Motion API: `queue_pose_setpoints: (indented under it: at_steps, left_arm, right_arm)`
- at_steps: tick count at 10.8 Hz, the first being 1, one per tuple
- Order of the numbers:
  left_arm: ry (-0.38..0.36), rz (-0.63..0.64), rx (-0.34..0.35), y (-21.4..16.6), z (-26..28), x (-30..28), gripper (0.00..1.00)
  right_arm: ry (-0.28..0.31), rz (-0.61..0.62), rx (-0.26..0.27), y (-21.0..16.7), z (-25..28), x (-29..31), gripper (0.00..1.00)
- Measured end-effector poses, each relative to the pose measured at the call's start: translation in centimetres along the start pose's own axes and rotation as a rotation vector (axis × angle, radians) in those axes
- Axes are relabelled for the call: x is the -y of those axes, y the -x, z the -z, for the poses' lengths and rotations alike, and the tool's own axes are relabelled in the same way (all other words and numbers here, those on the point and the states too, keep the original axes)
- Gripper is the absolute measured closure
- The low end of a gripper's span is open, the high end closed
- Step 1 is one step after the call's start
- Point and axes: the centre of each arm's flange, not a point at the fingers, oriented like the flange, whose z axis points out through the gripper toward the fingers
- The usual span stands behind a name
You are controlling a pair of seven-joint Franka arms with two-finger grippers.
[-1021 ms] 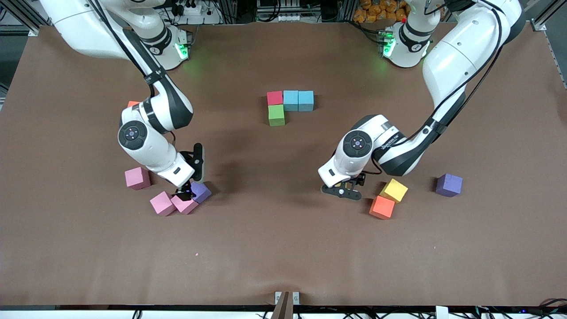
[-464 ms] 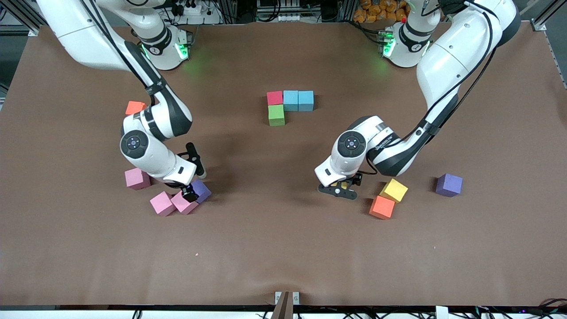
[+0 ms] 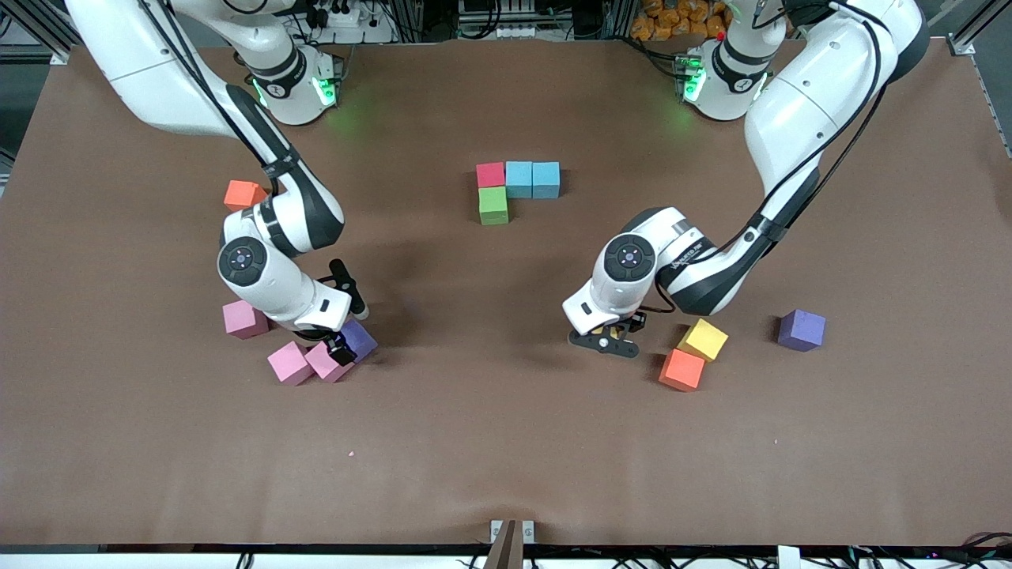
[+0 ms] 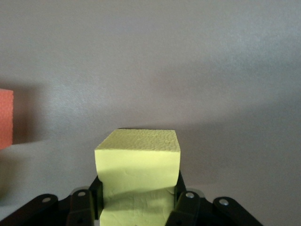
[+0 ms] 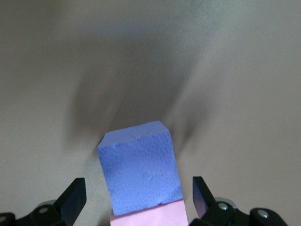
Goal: Arrange 11 blocks into digit 3
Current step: 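Grasp the yellow block with the left gripper while the right gripper grasps blue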
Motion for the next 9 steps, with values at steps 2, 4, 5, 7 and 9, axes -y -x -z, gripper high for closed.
queue_pose_setpoints:
  at_steps: [2, 4, 5, 7, 9]
  left_arm:
    - [-0.001, 0.017, -0.021, -0.8, 1.1, 0.9, 0.46]
    - [-0.004, 0.054, -0.036, -1.4, 2.9, 2.4, 0.46]
    - [0.000, 0.082, -0.032, -1.6, 4.0, 3.3, 0.46]
    - [0.004, 0.168, 0.006, -1.4, 6.4, 4.1, 0.46]
    - [-0.037, 0.216, 0.030, -0.8, 8.8, 4.4, 0.46]
  right_arm:
    - [-0.001, 0.004, -0.004, -0.3, -0.6, 0.0, 0.00]
    - [0.011, 0.011, -0.007, -0.8, -1.3, -0.1, 0.00]
    - [0.015, 0.017, -0.009, -1.2, -1.6, -0.2, 0.00]
    - [0.015, 0.030, -0.006, -1.8, -1.8, -0.4, 0.00]
    - [0.005, 0.037, 0.002, -2.1, -2.3, -0.3, 0.00]
